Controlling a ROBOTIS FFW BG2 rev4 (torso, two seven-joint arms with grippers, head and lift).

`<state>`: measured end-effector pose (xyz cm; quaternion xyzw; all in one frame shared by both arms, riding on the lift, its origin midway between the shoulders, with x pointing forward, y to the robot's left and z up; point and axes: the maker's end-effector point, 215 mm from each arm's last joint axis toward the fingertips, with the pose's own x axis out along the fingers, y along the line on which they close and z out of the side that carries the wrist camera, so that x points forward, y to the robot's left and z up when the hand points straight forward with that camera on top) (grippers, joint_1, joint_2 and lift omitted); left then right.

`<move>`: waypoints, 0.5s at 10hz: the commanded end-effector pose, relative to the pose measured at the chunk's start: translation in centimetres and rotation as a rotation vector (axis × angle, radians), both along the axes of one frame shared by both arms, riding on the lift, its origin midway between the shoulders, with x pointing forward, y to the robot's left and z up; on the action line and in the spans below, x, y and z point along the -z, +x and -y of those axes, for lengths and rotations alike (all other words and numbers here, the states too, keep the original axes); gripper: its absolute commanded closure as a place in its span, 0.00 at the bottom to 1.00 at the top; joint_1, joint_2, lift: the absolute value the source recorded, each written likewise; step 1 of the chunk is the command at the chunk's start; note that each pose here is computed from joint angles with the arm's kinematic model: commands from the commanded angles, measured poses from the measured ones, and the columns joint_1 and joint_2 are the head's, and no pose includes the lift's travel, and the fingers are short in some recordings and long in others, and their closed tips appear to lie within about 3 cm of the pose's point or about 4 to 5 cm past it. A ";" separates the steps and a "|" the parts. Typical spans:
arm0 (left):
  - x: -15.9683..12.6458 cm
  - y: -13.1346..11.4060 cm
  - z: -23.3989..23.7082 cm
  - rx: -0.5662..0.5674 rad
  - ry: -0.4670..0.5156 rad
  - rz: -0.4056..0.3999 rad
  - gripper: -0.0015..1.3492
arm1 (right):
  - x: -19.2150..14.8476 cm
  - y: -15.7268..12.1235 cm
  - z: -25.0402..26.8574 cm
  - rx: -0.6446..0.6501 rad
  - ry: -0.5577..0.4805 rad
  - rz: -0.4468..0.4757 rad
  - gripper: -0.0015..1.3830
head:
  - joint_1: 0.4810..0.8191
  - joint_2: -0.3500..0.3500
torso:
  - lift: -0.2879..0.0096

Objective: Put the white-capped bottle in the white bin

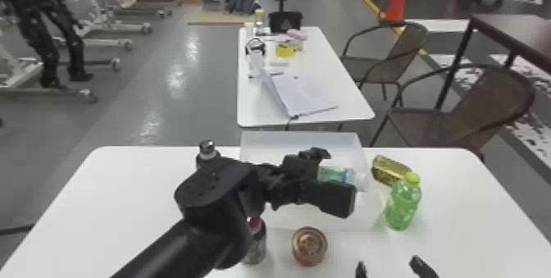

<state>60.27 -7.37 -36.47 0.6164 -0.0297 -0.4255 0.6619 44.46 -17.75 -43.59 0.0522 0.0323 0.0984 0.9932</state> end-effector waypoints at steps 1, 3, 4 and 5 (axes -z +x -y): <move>-0.5 0.8 -1.1 -0.029 -0.017 -0.003 0.05 | 0.0 0.0 0.0 -0.001 0.001 0.000 0.07 | 0.20 0.50 | 0.63; -1.2 1.5 -2.2 -0.062 -0.055 -0.014 0.10 | 0.0 0.0 0.0 -0.001 0.001 0.000 0.07 | 0.20 0.50 | 0.63; -2.4 1.8 -4.5 -0.107 -0.101 -0.017 0.10 | 0.1 -0.1 -0.2 -0.003 0.002 -0.002 0.07 | 0.20 0.50 | 0.63; -3.9 2.2 -9.6 -0.216 -0.217 -0.034 0.11 | 0.1 -0.1 -0.2 -0.003 0.002 -0.002 0.07 | 0.20 0.50 | 0.63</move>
